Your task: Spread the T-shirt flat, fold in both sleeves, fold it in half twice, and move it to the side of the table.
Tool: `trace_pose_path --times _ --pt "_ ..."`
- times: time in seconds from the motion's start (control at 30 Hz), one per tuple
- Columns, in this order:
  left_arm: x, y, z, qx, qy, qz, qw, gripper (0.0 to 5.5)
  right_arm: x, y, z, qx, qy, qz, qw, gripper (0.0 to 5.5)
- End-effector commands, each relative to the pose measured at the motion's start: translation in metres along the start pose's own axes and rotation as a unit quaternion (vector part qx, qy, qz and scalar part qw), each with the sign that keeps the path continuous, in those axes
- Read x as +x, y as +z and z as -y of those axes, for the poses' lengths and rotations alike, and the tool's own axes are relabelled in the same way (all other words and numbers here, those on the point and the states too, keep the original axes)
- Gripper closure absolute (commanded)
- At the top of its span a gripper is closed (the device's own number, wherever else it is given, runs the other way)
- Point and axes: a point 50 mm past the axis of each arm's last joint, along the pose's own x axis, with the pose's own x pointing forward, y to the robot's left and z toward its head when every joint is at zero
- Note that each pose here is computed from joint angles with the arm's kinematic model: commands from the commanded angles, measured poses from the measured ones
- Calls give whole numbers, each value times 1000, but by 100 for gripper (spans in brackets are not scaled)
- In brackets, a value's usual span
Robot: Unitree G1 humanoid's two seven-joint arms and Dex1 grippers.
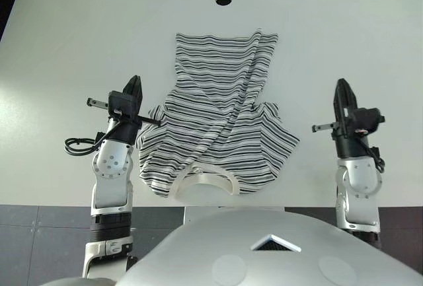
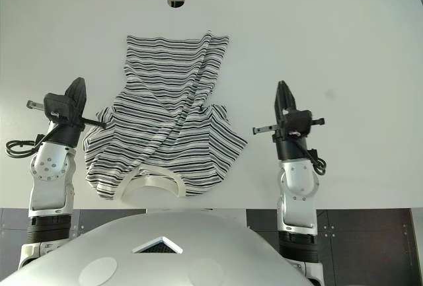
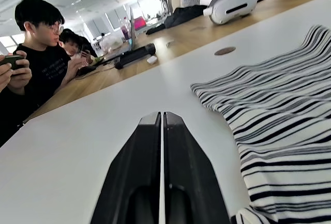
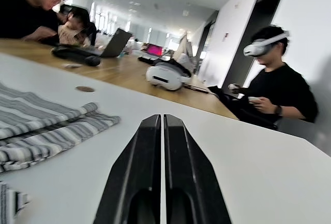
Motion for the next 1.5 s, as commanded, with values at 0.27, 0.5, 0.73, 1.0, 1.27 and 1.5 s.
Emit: trace_pose_path --times 0.27,0.5,0.73,1.0,1.27,1.5 --pt "14 3 6 -2 9 -2 1000 539 -6 -15 -88 22 321 -151 935 540" --pt "15 6 7 -1 11 2 1000 539 -31 -49 -61 -37 308 -296 903 540" --pt "14 9 5 3 20 4 1000 539 -57 -45 -7 -103 274 -345 892 540" --pt "17 16 -2 4 24 10 1000 539 -72 -31 0 -93 284 -344 890 540" --pt "15 -3 -3 5 -71 -79 994 539 -46 -8 7 -98 224 -245 938 540" --pt "-19 -1 -30 4 -258 -117 959 437 -17 42 13 -61 132 -55 988 540"
